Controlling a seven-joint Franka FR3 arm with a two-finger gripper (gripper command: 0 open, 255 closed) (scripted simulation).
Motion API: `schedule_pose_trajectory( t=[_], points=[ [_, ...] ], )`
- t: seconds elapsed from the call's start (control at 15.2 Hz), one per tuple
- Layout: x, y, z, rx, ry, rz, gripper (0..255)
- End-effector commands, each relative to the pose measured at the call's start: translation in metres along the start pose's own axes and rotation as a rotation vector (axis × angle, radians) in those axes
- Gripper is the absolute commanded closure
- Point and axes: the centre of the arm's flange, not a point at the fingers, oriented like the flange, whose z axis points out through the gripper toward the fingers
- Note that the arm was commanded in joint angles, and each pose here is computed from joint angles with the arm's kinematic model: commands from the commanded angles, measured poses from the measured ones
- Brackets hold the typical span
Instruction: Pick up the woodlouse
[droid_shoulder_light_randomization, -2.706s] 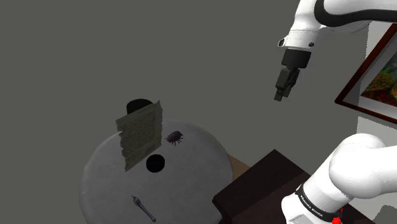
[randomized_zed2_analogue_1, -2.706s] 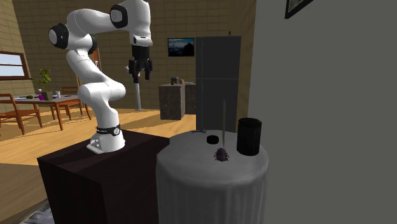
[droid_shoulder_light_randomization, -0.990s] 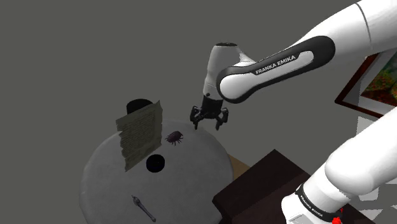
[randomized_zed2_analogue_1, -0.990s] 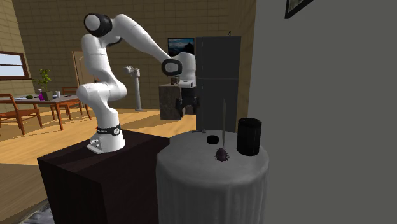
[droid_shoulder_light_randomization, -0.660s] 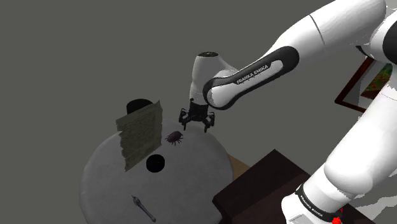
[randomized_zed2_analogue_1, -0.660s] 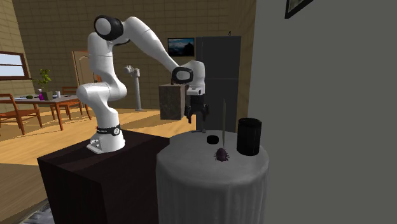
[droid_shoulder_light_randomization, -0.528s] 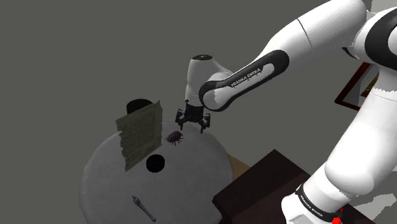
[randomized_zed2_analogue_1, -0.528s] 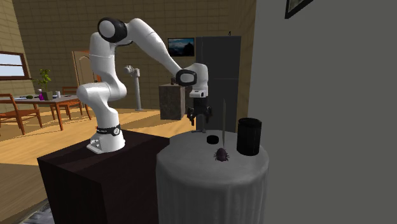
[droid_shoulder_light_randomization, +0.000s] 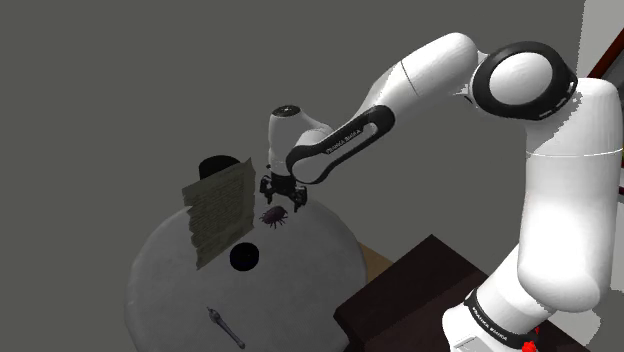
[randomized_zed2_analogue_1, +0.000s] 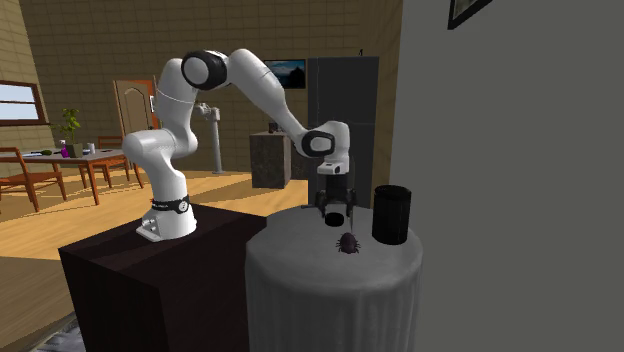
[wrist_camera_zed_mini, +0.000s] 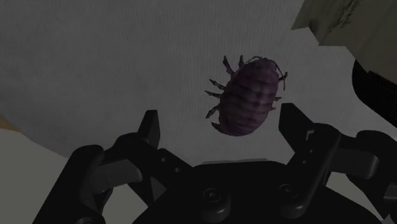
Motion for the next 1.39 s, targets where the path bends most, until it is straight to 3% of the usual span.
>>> schedule_pose_trajectory(
  t=[0.0,0.2,0.86,0.92,1.32],
  points=[
    [0.009,-0.018,0.016,-0.006,0.017,0.059,0],
    [0.027,-0.042,0.040,-0.015,0.038,0.142,0],
    [0.023,-0.043,0.080,-0.015,0.038,0.142,0],
    [0.023,-0.043,0.080,-0.016,0.038,0.142,255],
    [0.023,-0.043,0.080,-0.016,0.038,0.142,255]
  ],
)
